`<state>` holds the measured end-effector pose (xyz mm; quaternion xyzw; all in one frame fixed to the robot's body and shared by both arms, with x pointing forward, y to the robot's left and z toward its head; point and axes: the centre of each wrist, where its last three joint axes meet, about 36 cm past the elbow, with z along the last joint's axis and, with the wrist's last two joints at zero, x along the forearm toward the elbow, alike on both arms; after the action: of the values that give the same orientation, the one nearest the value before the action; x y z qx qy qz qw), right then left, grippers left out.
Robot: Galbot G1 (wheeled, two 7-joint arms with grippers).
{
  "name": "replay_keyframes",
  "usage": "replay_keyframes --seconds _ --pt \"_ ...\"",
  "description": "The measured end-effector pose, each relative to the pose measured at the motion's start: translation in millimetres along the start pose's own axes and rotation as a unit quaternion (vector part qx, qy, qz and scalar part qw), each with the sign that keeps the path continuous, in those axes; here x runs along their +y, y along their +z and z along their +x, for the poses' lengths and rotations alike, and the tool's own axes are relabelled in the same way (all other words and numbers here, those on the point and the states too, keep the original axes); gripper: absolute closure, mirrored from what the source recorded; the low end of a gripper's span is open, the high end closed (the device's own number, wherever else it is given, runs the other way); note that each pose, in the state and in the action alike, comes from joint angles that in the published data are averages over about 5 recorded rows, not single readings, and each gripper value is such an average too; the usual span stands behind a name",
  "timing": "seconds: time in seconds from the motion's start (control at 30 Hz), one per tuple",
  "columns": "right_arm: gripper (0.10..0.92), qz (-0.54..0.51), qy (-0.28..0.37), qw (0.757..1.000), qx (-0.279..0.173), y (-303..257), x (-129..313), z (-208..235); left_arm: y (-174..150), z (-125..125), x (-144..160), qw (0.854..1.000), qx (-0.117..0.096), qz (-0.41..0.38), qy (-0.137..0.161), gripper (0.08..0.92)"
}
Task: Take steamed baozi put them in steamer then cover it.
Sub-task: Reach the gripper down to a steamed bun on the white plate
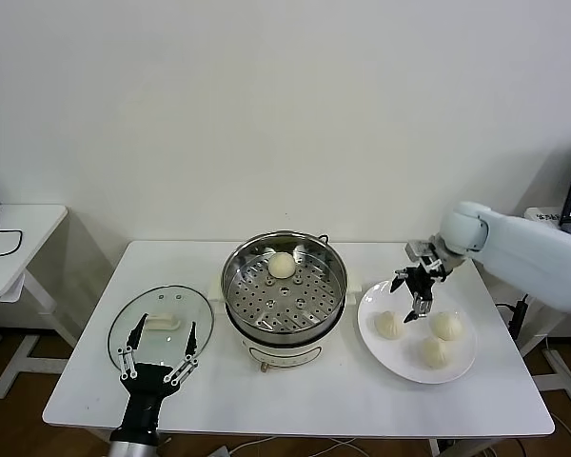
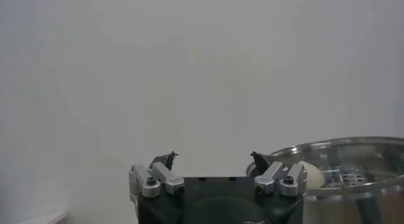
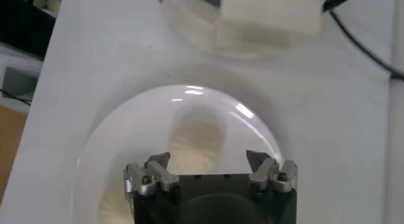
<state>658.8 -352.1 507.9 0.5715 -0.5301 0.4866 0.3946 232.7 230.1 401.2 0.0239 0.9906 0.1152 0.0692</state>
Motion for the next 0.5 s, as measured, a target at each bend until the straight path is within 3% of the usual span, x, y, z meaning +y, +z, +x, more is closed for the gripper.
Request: replay_keyframes --seconds 0.5 --pt "0.200 -0.007 0.002 1.000 0.004 -4 0 -42 2 -1 1 1.000 0.001 -0.002 -0.003 0.177"
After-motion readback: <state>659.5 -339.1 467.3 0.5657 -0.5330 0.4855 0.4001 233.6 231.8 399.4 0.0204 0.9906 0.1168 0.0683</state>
